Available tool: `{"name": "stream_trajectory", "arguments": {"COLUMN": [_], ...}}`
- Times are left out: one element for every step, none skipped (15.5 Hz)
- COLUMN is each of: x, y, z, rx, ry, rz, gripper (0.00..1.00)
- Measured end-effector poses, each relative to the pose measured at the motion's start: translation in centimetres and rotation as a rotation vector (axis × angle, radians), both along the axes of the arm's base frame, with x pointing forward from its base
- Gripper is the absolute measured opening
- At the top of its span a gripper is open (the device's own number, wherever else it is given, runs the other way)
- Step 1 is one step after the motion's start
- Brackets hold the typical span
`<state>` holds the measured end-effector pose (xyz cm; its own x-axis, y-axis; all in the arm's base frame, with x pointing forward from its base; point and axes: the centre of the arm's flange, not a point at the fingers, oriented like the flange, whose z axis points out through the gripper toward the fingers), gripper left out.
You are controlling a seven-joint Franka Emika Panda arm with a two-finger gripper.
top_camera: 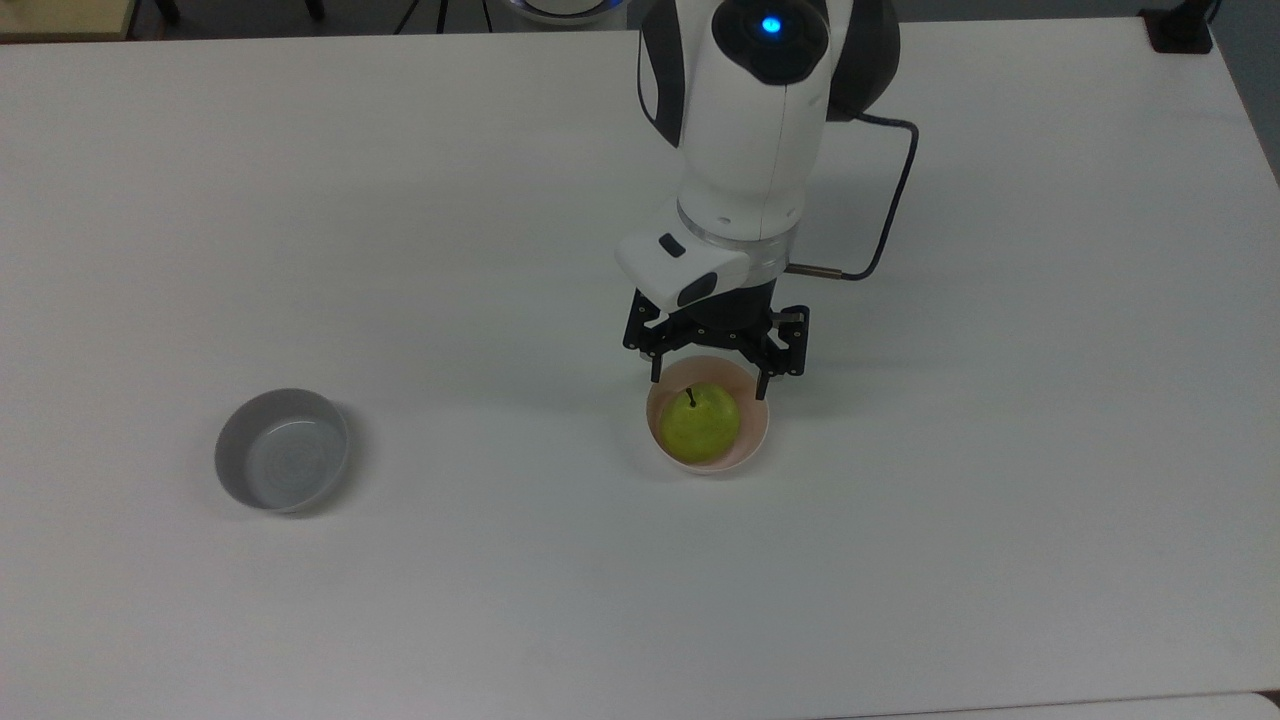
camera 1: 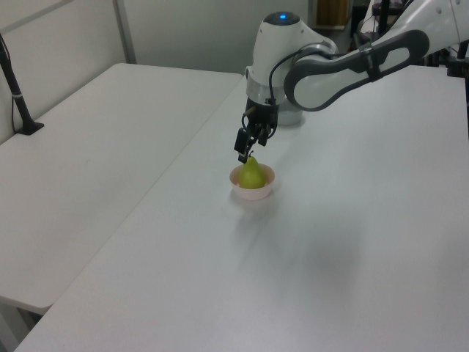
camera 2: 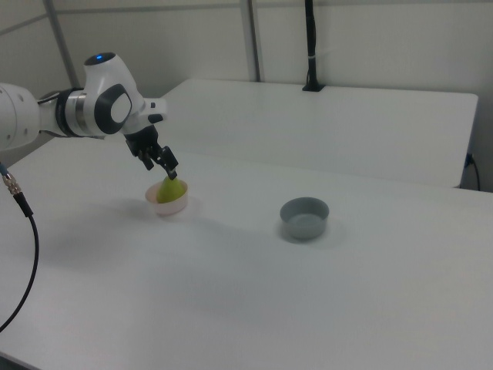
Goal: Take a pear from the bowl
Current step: 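Lower the gripper around the pear and close on it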
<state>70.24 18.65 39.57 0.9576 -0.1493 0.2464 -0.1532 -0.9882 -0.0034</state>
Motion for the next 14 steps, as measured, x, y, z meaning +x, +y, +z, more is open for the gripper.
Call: {"name": "stream_trajectory", "arguments": {"x": [0.0,0.1,0.1,0.1,0.2,0.2,0.2,0.2,0.2,0.2,0.3,0.5,0.6,0.6], "y": [0.2,0.2,0.2,0.2,0.2,0.2,0.3,0.4,0.6,0.9,1.2,1.3,1.4,1.4], "z": [-0.9,-1.4,-1.9,-2.4,-2.9,-3.4,-3.9,-4.6,-5.2,-6.1,-6.4,-6.5,-6.6,-6.6], "rx": [-0.007,-0.012,-0.018,-0.023,-0.029,-0.033,-0.037,-0.046,-0.059,-0.077,-0.079,-0.077,-0.076,-0.075], "ry": [0.011,0.017,0.023,0.028,0.034,0.04,0.046,0.054,0.06,0.059,0.043,0.028,0.019,0.015], "rz": [0.002,0.004,0.005,0.006,0.007,0.008,0.009,0.013,0.02,0.034,0.042,0.046,0.048,0.049], "gripper": [1.0,1.0,1.0,1.0,1.0,1.0,1.0,1.0,1.0,1.0,1.0,1.0,1.0,1.0]}}
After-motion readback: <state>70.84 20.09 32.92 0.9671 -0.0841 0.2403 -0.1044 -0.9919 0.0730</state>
